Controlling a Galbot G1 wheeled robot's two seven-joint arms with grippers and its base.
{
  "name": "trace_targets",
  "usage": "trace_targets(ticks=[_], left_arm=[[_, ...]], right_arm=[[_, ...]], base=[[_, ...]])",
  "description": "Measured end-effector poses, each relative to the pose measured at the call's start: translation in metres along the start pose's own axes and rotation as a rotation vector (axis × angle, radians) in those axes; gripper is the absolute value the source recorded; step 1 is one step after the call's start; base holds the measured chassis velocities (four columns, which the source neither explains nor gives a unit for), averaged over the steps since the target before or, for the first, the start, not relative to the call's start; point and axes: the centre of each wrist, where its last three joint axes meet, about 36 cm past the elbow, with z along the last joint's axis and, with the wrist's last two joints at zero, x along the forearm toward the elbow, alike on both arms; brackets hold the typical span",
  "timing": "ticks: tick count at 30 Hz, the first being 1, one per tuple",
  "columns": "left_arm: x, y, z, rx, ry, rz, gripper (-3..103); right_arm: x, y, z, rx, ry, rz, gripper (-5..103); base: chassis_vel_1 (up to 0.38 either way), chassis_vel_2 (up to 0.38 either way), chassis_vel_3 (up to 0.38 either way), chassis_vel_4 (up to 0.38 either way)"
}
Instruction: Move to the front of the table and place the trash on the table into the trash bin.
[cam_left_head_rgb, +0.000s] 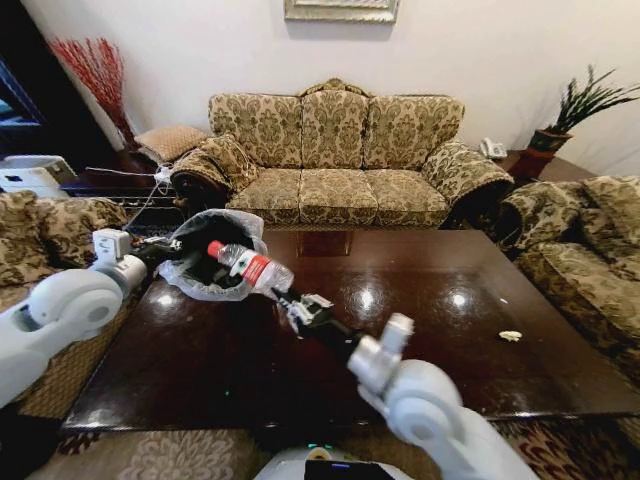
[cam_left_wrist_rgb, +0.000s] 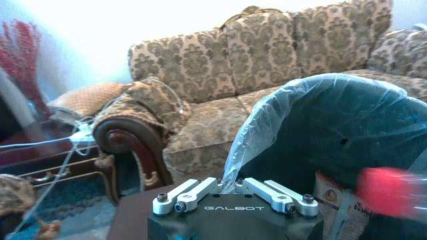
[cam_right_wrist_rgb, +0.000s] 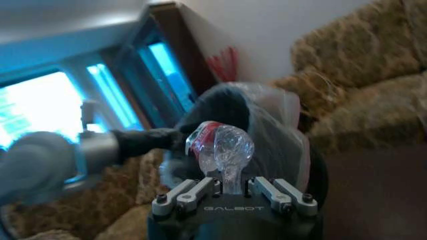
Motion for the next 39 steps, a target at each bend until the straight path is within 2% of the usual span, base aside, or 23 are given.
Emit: trace_targets(ticks=[5,6,8,13,17,18,20,21,22,23,25,27,28,29,30,31,32,33,34,35,36,39], left_arm=[[0.006,-0.009,0.004,0.014,0.0,0.022,2],[0.008,-0.011,0.005,0.019,0.0,0.029,2],[0.011,-0.014,0.007,0.026,0.0,0.039,2],[0.013,-0.017,0.01,0.034,0.005,0.045,2],[0.016,-0.02,0.013,0.039,0.01,0.056,2],[0.016,-0.02,0.013,0.039,0.01,0.056,2],[0.017,-0.021,0.014,0.041,0.01,0.057,2],[0.017,-0.021,0.014,0.044,0.01,0.057,2],[0.017,-0.021,0.015,0.047,0.01,0.055,2],[0.017,-0.021,0.015,0.047,0.01,0.055,2],[0.016,-0.015,0.019,0.065,0.017,0.035,2],[0.015,-0.008,0.025,0.092,0.026,0.001,2],[0.014,-0.005,0.028,0.108,0.03,-0.017,2],[0.014,-0.005,0.028,0.108,0.03,-0.017,2],[0.014,-0.002,0.031,0.126,0.031,-0.037,2],[0.015,-0.001,0.035,0.141,0.031,-0.049,2],[0.015,-0.001,0.035,0.141,0.031,-0.049,2],[0.016,-0.001,0.036,0.148,0.031,-0.051,2],[0.017,-0.002,0.037,0.152,0.03,-0.052,2],[0.017,-0.002,0.037,0.152,0.03,-0.052,2],[0.018,-0.003,0.038,0.154,0.028,-0.05,2],[0.022,-0.009,0.037,0.16,0.018,-0.037,2]], right_arm=[[-0.021,-0.008,-0.003,0.0,-0.001,-0.01,13],[-0.026,-0.01,-0.005,0.001,-0.013,-0.021,9],[-0.032,-0.012,-0.008,0.014,-0.043,-0.042,19],[-0.034,-0.014,-0.011,0.055,-0.075,-0.072,29],[-0.029,-0.014,-0.014,0.07,-0.095,-0.096,51],[-0.029,-0.014,-0.014,0.07,-0.095,-0.096,51],[-0.025,-0.015,-0.014,0.067,-0.114,-0.113,62],[-0.024,-0.016,-0.013,0.062,-0.128,-0.124,62],[-0.02,-0.018,-0.013,0.058,-0.164,-0.145,68],[-0.02,-0.018,-0.013,0.058,-0.164,-0.145,68],[-0.005,-0.022,-0.014,0.102,-0.275,-0.14,78],[0.014,-0.026,-0.015,0.163,-0.376,-0.053,89],[0.026,-0.031,-0.015,0.188,-0.413,0.025,89],[0.026,-0.031,-0.015,0.188,-0.413,0.025,89],[0.038,-0.039,-0.011,0.212,-0.435,0.13,94],[0.053,-0.06,0.003,0.246,-0.446,0.298,97],[0.053,-0.06,0.003,0.246,-0.446,0.298,97],[0.062,-0.079,0.013,0.261,-0.443,0.409,99],[0.077,-0.108,0.027,0.261,-0.429,0.563,100],[0.077,-0.108,0.027,0.261,-0.429,0.563,100],[0.086,-0.123,0.033,0.253,-0.424,0.641,100],[0.12,-0.183,0.062,0.178,-0.42,0.984,100]], base=[[0.0,0.0,0.0,0.0],[0.0,0.0,0.0,0.0],[0.0,0.0,0.0,0.0],[0.0,0.0,0.0,0.0],[0.0,0.0,0.0,0.0],[0.0,0.0,0.0,0.0],[0.0,0.0,0.0,0.0],[0.0,0.0,0.0,0.0],[0.0,0.0,0.0,0.0],[0.0,0.0,0.0,0.0],[0.0,0.0,0.0,0.0],[0.0,0.0,0.0,0.0],[0.0,0.0,0.0,0.0],[0.0,0.0,0.0,0.0],[0.0,0.0,0.0,0.0],[0.0,0.0,0.0,0.0],[0.0,0.0,0.0,0.0],[0.0,0.0,0.0,0.0],[0.0,0.0,0.0,0.0],[0.0,0.0,0.0,0.0],[0.0,0.0,0.0,0.0],[0.0,0.0,0.0,0.0]])
